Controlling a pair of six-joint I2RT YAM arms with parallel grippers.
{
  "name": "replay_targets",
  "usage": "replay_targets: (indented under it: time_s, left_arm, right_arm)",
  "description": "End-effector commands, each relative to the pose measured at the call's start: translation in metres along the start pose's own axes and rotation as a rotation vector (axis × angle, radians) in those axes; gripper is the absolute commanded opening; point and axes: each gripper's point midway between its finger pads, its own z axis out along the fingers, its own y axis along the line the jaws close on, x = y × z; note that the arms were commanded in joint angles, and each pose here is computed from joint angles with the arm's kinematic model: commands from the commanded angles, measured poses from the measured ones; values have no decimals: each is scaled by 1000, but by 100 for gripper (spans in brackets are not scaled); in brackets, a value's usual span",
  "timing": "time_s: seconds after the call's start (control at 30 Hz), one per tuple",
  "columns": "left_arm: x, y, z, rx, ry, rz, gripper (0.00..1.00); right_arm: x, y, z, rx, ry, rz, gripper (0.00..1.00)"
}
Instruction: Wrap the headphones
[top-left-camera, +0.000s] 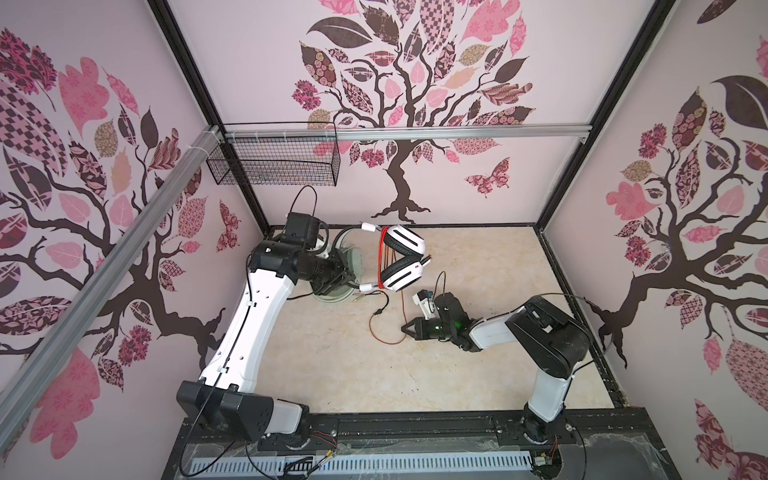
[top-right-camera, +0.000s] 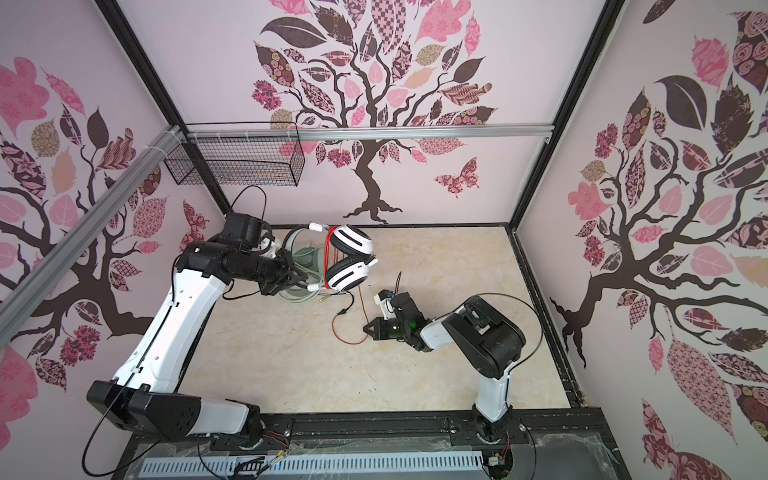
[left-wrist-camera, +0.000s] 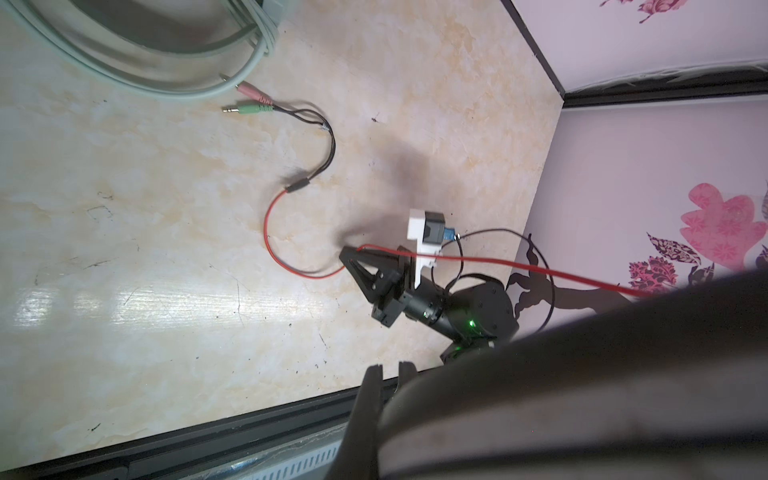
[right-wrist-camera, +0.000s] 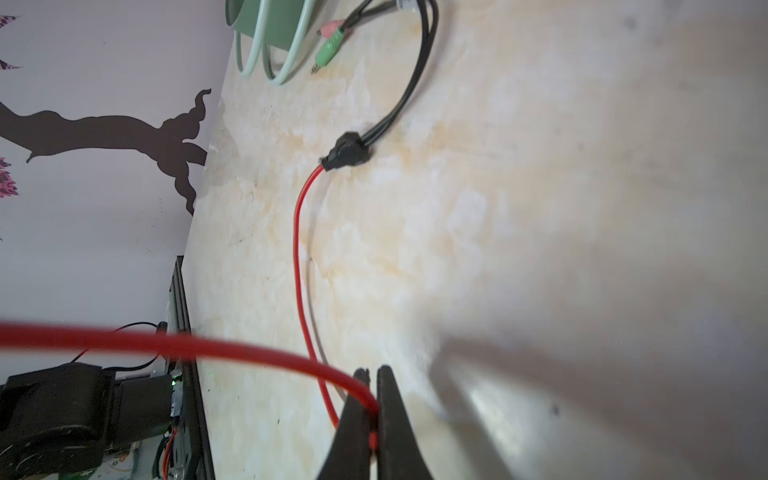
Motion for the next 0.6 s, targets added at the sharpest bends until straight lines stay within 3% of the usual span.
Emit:
replay_targets:
  time_s: [0.0,0.23,0.4,0.57]
  left_arm:
    - [-21,-32,-34,94,-138,12,0]
    - [-25,-35,-51,135,-223,-89,0]
    - [-20,-34,-53,172,-228,-167,0]
    - [-25,-20,-58,112,-288,-212,0]
  right_arm:
    - [3,33,-30,-22,-4,-52,0]
    - [42,93,-68,1,94,-215,0]
    - [64,118,-81,-15,129,-263,0]
    - [80,134,-88,16,152,-361,0]
